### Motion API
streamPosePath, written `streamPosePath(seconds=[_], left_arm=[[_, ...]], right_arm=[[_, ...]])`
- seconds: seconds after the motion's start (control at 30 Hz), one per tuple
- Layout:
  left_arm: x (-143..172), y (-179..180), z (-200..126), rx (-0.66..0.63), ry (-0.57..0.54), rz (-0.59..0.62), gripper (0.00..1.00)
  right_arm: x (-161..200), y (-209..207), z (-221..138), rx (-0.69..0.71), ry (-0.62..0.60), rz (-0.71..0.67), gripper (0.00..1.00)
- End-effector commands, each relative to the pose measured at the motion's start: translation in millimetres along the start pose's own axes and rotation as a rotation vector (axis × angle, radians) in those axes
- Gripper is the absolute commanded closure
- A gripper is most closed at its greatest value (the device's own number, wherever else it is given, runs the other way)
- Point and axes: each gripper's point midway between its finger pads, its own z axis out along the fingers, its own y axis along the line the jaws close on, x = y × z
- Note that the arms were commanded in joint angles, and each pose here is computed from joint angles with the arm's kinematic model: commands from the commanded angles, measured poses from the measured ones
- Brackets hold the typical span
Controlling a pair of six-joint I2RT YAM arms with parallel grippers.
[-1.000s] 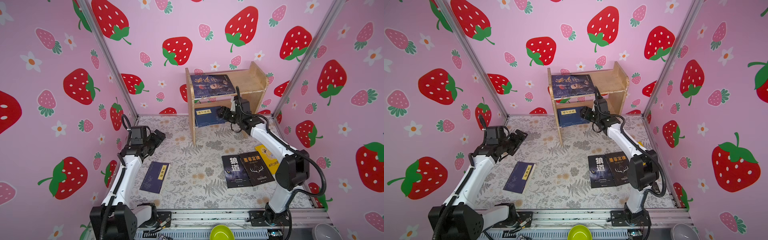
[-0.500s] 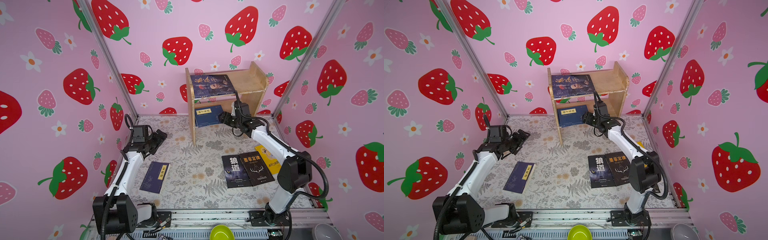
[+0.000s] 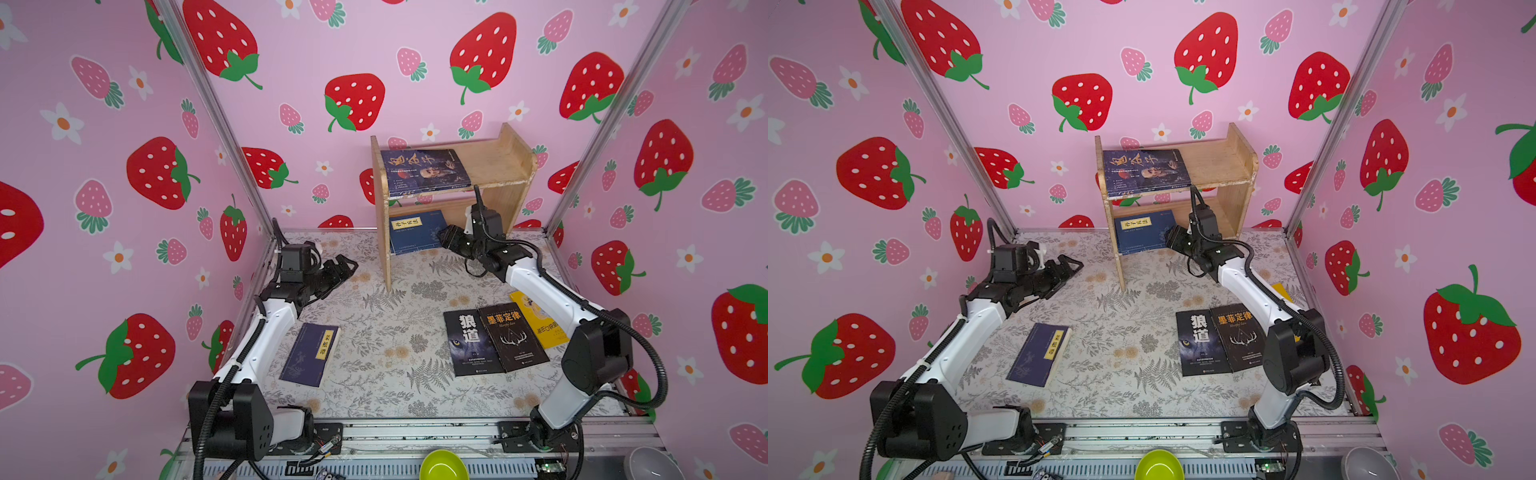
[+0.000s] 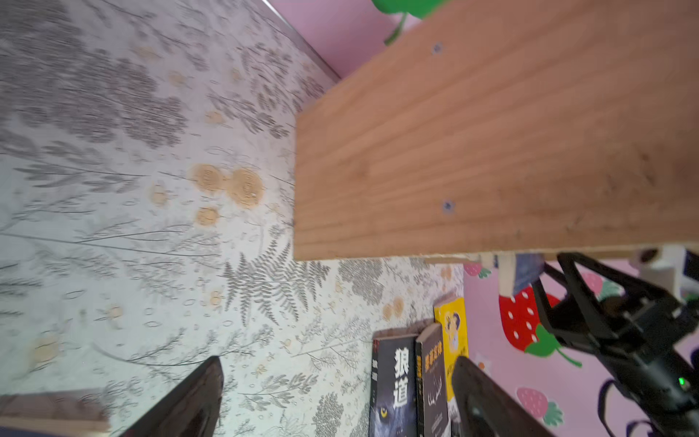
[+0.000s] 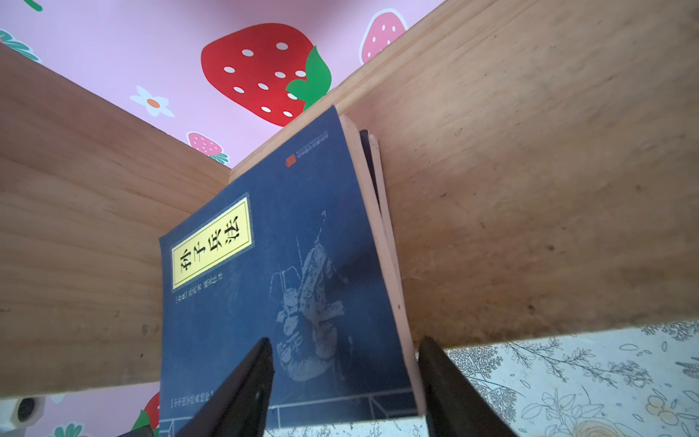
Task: Stacking books/files
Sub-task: Move the book to the bookshelf.
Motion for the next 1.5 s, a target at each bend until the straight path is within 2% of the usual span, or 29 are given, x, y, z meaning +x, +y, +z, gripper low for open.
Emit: streamPosePath(seconds=[0.0, 0.2, 0.33, 0.57, 0.83, 1.33, 1.47], left_arm=[[-8, -48, 2, 0.102, -0.009, 0.268, 0.02], [-18, -67, 20, 0.102, -0.046, 0.422, 0.00], [-15, -74, 30, 0.073, -0.012, 0.522, 0.00], [-12, -80, 48, 0.033, 0.003, 0.594, 0.03], [-18, -82, 67, -0.015, -0.027, 0.624, 0.07], [-42, -74, 84, -0.095, -0.132, 0.509, 0.23], [-40, -76, 85, -0.094, -0.131, 0.499, 0.25]], right_arm=[[-9, 19, -8, -0.042, -0.037, -0.005, 0.37], [-8, 19, -9, -0.028, -0.040, -0.006, 0.36], [-9, 20, -8, -0.028, -0.042, -0.004, 0.35], [-12, 21, -7, -0.025, -0.046, -0.006, 0.33], [-11, 23, -4, -0.022, -0.043, -0.006, 0.33], [-10, 31, 5, -0.040, -0.038, -0.013, 0.33], [-11, 32, 6, -0.042, -0.039, -0.017, 0.32]])
